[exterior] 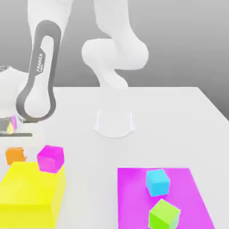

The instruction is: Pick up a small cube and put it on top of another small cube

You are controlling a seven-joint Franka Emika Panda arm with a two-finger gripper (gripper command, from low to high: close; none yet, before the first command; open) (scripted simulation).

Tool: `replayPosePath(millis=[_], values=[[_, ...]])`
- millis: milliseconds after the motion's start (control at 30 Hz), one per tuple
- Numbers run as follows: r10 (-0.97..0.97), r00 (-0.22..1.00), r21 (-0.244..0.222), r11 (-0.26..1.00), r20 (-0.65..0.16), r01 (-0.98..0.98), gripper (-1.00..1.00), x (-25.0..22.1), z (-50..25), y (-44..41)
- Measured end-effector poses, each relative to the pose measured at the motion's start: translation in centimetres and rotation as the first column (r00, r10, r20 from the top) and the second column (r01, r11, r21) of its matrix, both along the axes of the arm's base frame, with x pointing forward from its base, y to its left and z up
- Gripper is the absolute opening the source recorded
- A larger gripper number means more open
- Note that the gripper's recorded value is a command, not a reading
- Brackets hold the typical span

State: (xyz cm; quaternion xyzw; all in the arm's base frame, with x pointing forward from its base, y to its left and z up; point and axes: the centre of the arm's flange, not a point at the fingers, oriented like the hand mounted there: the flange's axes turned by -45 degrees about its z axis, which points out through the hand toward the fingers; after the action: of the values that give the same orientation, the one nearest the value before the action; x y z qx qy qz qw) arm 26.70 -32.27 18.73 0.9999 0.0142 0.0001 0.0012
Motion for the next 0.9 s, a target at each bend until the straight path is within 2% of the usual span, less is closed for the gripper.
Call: replayPosePath(millis=[67, 133, 167, 300, 433, 567, 667, 767, 900], values=[[0.042, 0.999, -0.024, 0.999, 0.023, -0.042, -1.00, 1.4, 1.2, -0.2], [0.110, 0.992, -0.067, 0.992, 0.059, -0.106, -1.00, 3.7, 2.5, -0.5], [0.136, 0.988, -0.072, 0.989, 0.076, -0.131, -1.00, 4.9, 3.3, -0.2], [0.198, 0.974, -0.021, 0.980, 0.112, -0.197, -1.00, 8.4, 6.2, 3.4], [0.239, 0.964, 0.015, 0.970, 0.114, -0.242, -1.00, 10.3, 9.6, 7.3], [0.262, 0.961, 0.006, 0.965, 0.093, -0.263, -1.00, 10.8, 13.3, 10.4], [0.276, 0.959, -0.034, 0.961, 0.068, -0.274, -1.00, 10.7, 16.2, 12.6], [0.240, 0.971, -0.001, 0.971, 0.014, -0.240, -1.00, 9.4, 14.7, 13.9], [0.232, 0.973, 0.007, 0.973, 0.002, -0.232, -1.00, 9.1, 9.8, 14.1]])
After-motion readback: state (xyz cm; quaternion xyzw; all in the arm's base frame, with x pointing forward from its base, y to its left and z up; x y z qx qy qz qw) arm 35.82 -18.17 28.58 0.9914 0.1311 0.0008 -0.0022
